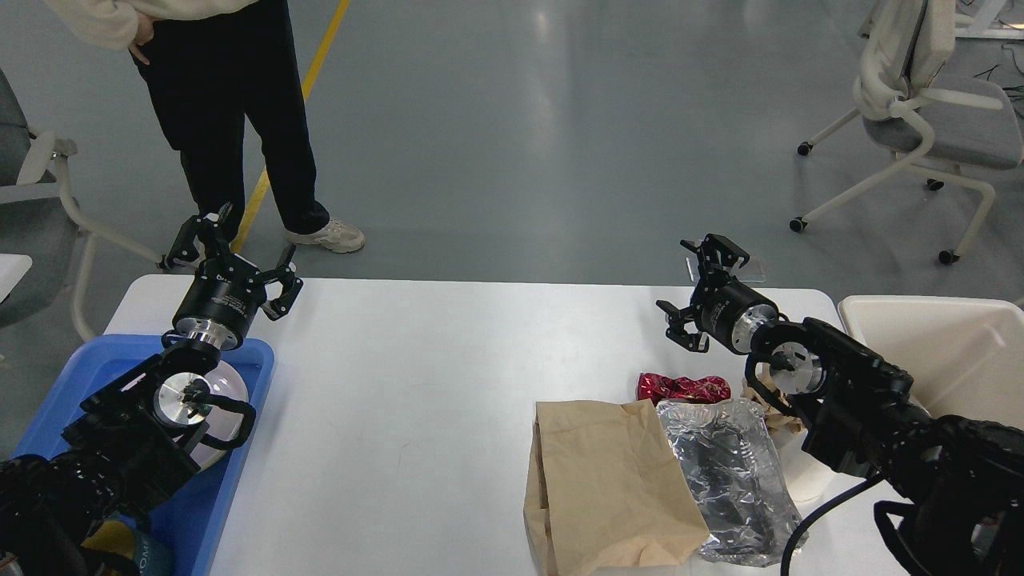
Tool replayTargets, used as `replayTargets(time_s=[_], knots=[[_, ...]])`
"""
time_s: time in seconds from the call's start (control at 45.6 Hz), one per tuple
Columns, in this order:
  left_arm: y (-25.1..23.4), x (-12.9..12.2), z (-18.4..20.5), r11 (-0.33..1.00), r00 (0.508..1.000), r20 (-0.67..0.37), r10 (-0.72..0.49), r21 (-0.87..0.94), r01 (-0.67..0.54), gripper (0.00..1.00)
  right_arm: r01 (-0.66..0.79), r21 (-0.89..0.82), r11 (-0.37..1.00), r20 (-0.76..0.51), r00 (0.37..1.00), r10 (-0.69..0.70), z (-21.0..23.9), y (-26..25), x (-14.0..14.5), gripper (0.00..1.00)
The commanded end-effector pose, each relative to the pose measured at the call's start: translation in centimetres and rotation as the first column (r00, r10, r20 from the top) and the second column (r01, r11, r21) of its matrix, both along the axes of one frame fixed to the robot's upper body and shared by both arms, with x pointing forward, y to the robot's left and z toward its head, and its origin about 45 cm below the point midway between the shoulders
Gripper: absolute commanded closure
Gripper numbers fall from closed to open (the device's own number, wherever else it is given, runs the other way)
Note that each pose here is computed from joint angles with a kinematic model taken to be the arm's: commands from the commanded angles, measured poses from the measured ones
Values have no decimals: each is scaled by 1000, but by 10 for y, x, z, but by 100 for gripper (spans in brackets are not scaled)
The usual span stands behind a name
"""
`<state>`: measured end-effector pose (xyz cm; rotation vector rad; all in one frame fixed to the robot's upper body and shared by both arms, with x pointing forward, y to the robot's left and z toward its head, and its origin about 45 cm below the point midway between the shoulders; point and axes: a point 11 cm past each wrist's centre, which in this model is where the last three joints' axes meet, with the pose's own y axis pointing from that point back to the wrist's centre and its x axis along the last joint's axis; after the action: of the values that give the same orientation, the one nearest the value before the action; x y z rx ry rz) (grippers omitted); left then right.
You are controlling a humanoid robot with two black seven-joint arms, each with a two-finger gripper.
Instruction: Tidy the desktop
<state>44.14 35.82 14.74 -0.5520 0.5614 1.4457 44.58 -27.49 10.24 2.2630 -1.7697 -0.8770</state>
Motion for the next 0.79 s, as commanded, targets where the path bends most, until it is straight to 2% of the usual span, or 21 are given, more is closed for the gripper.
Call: replayTargets(time_s=[0.0,0.482,0.767], knots=[[0,0,0,1000,1000,0,0,0,0,3,0,-1,1000,-1,1000,0,-1,0,0,0],[0,0,0,1000,1000,0,0,0,0,3,5,-5,1000,-1,1000,-5,0,-3,0,0],[0,0,0,1000,1000,0,0,0,0,3,10,-7,1000,25,1000,-10,16,-5,12,0]])
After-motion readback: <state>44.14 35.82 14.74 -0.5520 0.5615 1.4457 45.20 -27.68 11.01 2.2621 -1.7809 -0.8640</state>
